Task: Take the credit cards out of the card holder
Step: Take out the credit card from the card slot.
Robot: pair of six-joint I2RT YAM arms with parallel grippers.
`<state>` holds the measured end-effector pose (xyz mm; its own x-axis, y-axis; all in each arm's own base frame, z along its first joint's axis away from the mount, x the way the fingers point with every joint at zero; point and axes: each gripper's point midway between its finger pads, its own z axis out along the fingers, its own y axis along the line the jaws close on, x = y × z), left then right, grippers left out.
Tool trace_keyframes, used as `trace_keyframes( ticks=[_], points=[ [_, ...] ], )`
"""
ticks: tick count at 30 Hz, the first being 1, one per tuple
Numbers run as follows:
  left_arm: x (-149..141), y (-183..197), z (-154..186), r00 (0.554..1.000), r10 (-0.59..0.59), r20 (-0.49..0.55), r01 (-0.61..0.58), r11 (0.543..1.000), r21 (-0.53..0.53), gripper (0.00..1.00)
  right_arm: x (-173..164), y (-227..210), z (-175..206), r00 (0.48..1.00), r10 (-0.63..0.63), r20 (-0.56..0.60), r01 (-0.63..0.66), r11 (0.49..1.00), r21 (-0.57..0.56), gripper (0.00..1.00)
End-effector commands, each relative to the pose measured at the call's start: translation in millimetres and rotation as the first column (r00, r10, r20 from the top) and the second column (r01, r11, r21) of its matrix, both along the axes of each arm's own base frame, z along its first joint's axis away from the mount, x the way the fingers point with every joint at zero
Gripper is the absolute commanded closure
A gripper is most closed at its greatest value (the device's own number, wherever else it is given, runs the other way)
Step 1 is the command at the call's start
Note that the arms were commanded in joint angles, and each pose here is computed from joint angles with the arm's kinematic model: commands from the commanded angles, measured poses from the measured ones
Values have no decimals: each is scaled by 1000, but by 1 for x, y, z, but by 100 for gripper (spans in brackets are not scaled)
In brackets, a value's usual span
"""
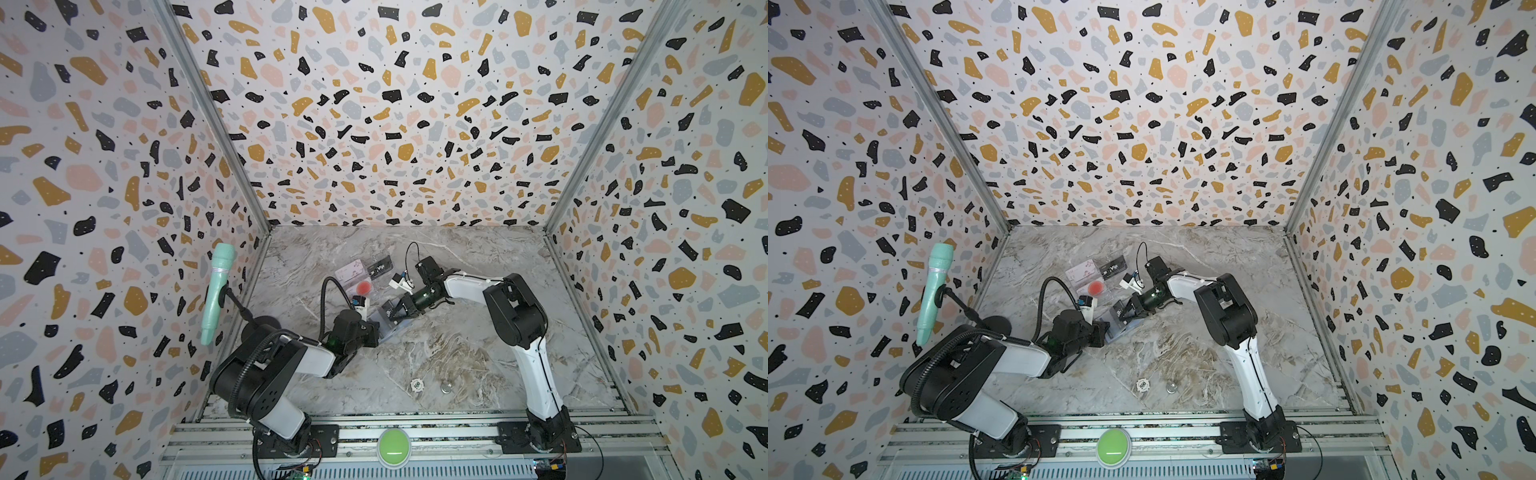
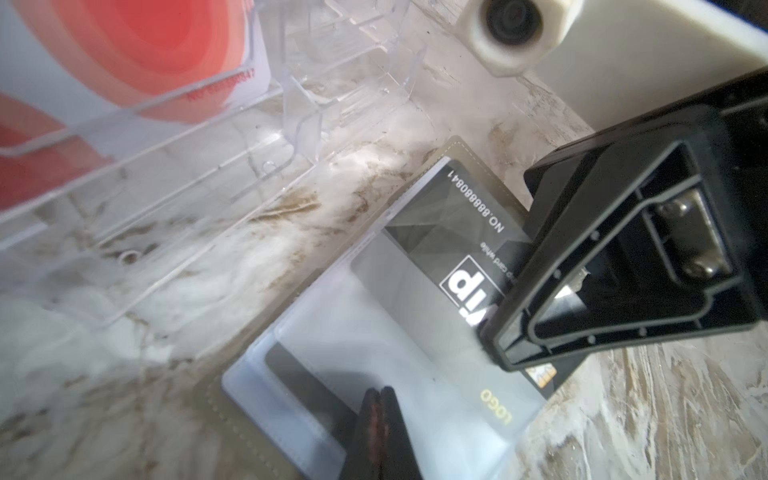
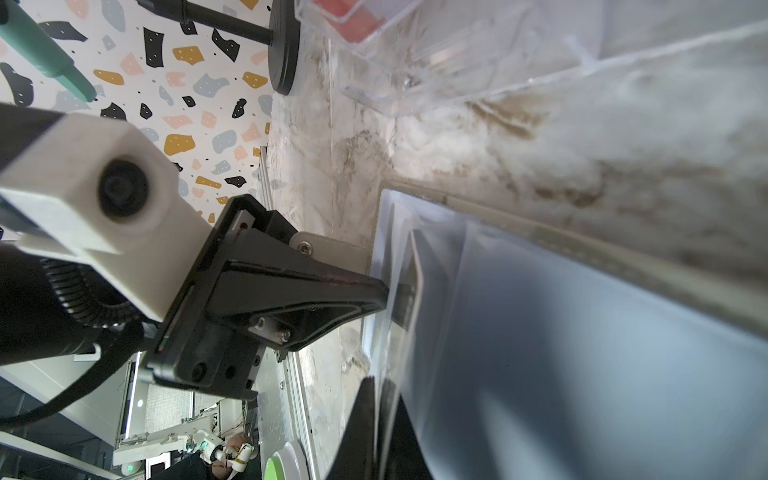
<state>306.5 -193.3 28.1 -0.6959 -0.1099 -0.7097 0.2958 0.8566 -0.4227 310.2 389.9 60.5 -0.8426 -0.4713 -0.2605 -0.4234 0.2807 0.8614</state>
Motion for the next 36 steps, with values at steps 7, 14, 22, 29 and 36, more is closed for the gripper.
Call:
trace_keyframes(
  ticks=[7, 14, 22, 29, 36],
  points=[
    [-18, 11, -28, 996, 0, -90, 7, 997, 73, 100, 11, -12, 32, 995, -31, 90, 30, 1000, 6, 95],
    [-14, 10, -14, 998, 13, -60, -10, 999, 48, 86, 22, -24, 37, 977, -78, 196, 91, 994, -59, 98],
    [-1, -16, 53, 996, -57, 68, 64, 993, -101, 58, 15, -32, 90, 924, -166, 346, 126, 983, 136, 100],
    [-4, -40, 133, 961, -147, 235, 212, 935, -283, 40, -7, -47, 141, 869, -253, 426, 95, 929, 358, 100],
    [-39, -55, 213, 878, -229, 421, 447, 707, -548, 39, -31, -81, 196, 833, -352, 428, 41, 809, 586, 100]
  ],
)
